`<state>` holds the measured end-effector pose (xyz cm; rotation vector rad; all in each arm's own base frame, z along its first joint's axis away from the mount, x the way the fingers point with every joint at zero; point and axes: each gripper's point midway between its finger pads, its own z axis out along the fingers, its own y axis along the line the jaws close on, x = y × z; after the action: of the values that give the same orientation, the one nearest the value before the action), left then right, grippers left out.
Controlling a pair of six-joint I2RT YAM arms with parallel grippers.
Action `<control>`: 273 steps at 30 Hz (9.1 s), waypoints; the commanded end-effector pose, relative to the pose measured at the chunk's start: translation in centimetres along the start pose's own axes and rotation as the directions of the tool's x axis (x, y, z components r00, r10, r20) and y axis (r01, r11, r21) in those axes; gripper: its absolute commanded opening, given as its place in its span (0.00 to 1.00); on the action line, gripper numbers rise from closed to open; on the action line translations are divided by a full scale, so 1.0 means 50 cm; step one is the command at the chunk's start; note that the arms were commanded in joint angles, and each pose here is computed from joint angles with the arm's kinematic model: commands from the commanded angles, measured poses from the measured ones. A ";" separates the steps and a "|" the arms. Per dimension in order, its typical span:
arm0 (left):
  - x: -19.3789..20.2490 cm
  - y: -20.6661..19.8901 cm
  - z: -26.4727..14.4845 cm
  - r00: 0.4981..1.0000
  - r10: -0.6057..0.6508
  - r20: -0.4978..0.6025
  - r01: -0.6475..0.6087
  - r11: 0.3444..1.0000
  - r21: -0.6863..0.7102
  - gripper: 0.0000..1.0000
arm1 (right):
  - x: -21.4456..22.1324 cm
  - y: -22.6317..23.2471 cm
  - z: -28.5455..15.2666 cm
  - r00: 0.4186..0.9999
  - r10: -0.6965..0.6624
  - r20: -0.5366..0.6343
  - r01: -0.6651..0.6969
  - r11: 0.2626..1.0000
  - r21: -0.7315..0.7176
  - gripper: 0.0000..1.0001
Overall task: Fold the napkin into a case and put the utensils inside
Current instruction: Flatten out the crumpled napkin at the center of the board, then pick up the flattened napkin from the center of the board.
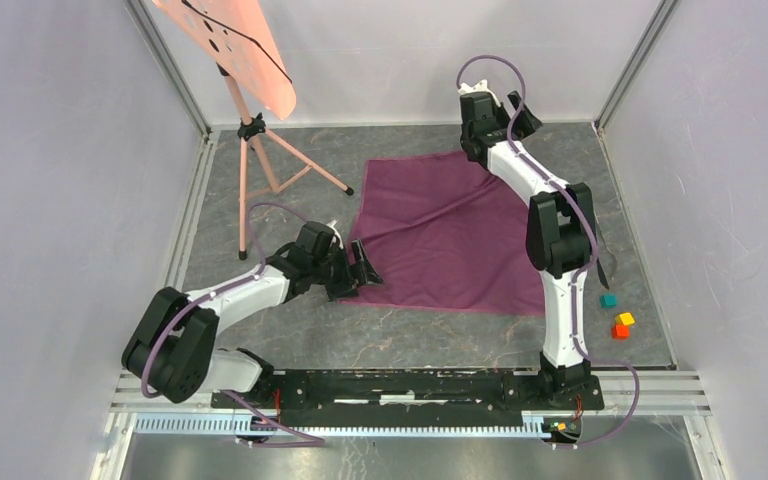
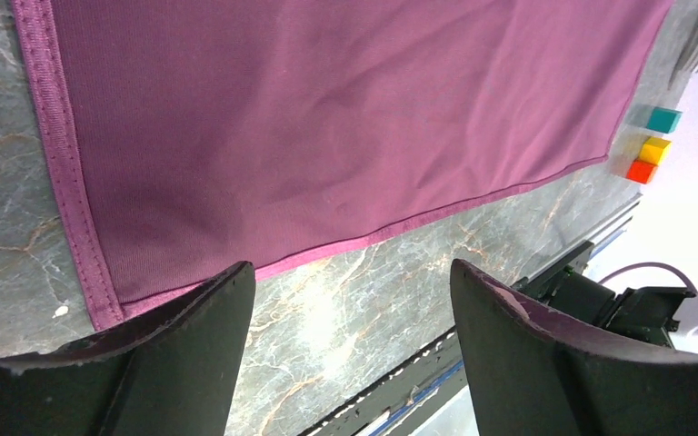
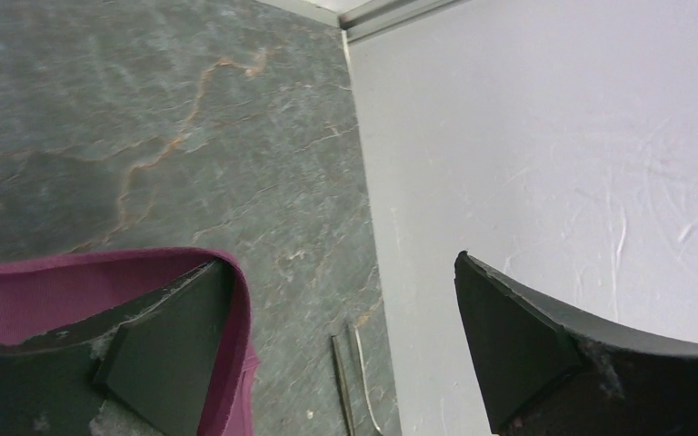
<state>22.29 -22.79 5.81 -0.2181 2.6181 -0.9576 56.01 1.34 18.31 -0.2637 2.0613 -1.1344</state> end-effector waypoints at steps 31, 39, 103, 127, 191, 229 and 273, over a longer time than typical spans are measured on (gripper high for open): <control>-0.018 -0.048 0.025 0.996 0.084 -0.006 -0.083 0.994 0.073 0.88 | -0.194 0.282 -0.250 0.686 0.697 -0.210 -0.401 0.120 -0.908 0.92; -0.006 -0.055 0.061 0.995 0.096 -0.030 -0.094 0.993 0.068 0.87 | -0.214 0.426 -0.327 0.749 0.631 -0.205 -0.386 0.164 -0.908 0.74; 0.024 -0.089 0.109 0.964 0.256 -0.067 -0.255 0.967 0.024 0.86 | 0.175 0.208 0.032 0.687 0.633 -0.356 -0.660 0.338 -0.671 0.98; 0.052 0.020 0.124 0.975 0.208 -0.082 -0.218 0.965 -0.144 0.87 | 0.161 0.096 0.239 0.292 0.919 -0.266 -0.847 0.119 -0.518 0.98; -0.033 -0.072 -0.150 0.927 0.270 0.260 -0.260 0.963 -0.074 1.00 | 0.702 0.072 -0.340 0.309 0.571 -0.760 -0.840 0.539 0.064 0.44; 0.033 0.061 -0.095 0.993 -0.067 0.101 0.097 0.939 -0.330 0.97 | 0.708 0.138 -0.339 0.366 0.605 -0.707 -0.898 0.428 -0.100 0.00; 0.023 0.191 0.053 0.878 -0.371 0.302 0.469 0.540 -0.699 0.28 | 0.612 0.055 -0.330 0.479 0.714 -0.510 -0.878 0.384 -0.286 0.00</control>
<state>21.54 -19.23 1.02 -1.0905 2.8051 0.0335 22.48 -1.61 3.19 0.7303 2.3437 0.0426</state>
